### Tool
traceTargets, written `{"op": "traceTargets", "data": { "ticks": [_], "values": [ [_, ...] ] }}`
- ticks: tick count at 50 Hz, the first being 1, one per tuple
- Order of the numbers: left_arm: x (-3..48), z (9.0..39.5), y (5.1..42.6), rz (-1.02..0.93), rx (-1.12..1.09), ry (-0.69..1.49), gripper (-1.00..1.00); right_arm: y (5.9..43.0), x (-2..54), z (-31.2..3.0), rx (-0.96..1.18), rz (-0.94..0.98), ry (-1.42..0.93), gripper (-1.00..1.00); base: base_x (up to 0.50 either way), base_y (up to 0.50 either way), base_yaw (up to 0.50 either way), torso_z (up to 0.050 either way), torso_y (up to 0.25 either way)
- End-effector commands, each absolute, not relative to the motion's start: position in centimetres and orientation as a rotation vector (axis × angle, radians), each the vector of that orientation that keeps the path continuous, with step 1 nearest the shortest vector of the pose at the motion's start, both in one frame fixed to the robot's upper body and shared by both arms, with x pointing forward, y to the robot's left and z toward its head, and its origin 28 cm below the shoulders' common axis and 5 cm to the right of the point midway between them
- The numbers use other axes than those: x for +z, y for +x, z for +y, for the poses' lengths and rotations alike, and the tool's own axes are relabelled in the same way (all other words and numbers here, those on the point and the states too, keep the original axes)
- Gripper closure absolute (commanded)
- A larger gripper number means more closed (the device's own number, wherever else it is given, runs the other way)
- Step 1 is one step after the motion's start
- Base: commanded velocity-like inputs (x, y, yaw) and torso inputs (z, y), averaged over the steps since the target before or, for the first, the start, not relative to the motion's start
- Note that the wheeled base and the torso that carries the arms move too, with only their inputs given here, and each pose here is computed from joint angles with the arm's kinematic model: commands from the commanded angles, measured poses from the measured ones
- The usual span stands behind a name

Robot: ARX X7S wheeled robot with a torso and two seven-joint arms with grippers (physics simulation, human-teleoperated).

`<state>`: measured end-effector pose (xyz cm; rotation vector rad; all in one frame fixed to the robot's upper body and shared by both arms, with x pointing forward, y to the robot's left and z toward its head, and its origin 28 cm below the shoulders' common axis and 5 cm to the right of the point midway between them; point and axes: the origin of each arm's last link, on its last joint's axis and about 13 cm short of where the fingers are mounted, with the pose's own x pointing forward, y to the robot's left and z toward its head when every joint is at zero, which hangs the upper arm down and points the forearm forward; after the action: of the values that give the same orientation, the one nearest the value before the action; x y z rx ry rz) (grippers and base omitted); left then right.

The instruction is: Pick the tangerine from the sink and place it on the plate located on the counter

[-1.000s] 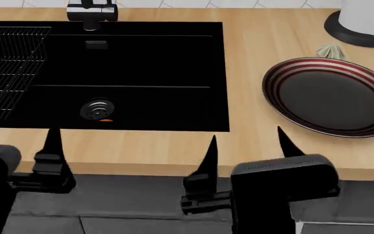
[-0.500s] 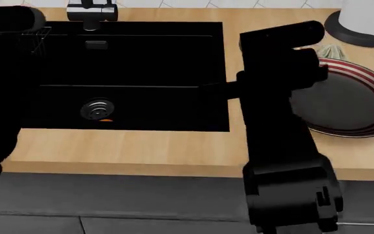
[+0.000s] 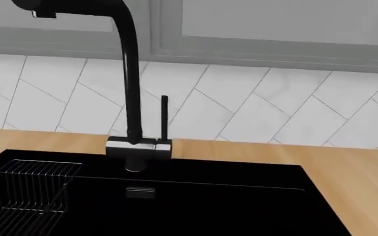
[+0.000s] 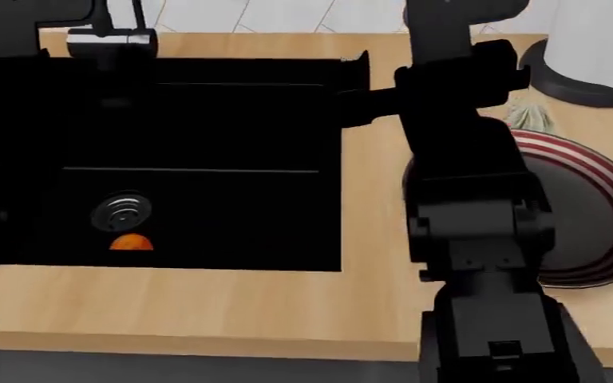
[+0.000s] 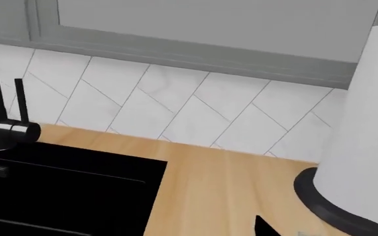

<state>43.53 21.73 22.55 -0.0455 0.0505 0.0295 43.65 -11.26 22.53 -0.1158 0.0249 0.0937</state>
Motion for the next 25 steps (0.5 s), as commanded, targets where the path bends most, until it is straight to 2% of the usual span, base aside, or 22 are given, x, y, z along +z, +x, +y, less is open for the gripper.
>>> {"op": "traceTargets", "data": {
  "ticks": [1,10,16,25],
  "values": [
    [21.7,21.6,43.6,0.08,0.031,-0.017,-1.0,43.8,22.6,-11.1,0.115,0.047,-0.112,-1.0,0.5,-0.24,0.0,0.05,0.039],
    [21.1,21.5,43.5,0.091,0.028,-0.024,-1.0,43.7,22.0,-10.9,0.087,0.072,-0.136,-1.0,0.5,-0.23,0.0,0.05,0.039],
    [20.8,21.4,43.5,0.096,0.025,-0.017,-1.0,43.7,22.1,-10.5,0.106,0.055,-0.151,-1.0,0.0,0.0,0.0,0.05,0.04],
    [20.8,21.6,43.5,0.097,0.031,-0.012,-1.0,43.8,22.7,-10.3,0.118,0.052,-0.124,-1.0,0.17,-0.5,0.0,0.05,0.038]
  ]
}}
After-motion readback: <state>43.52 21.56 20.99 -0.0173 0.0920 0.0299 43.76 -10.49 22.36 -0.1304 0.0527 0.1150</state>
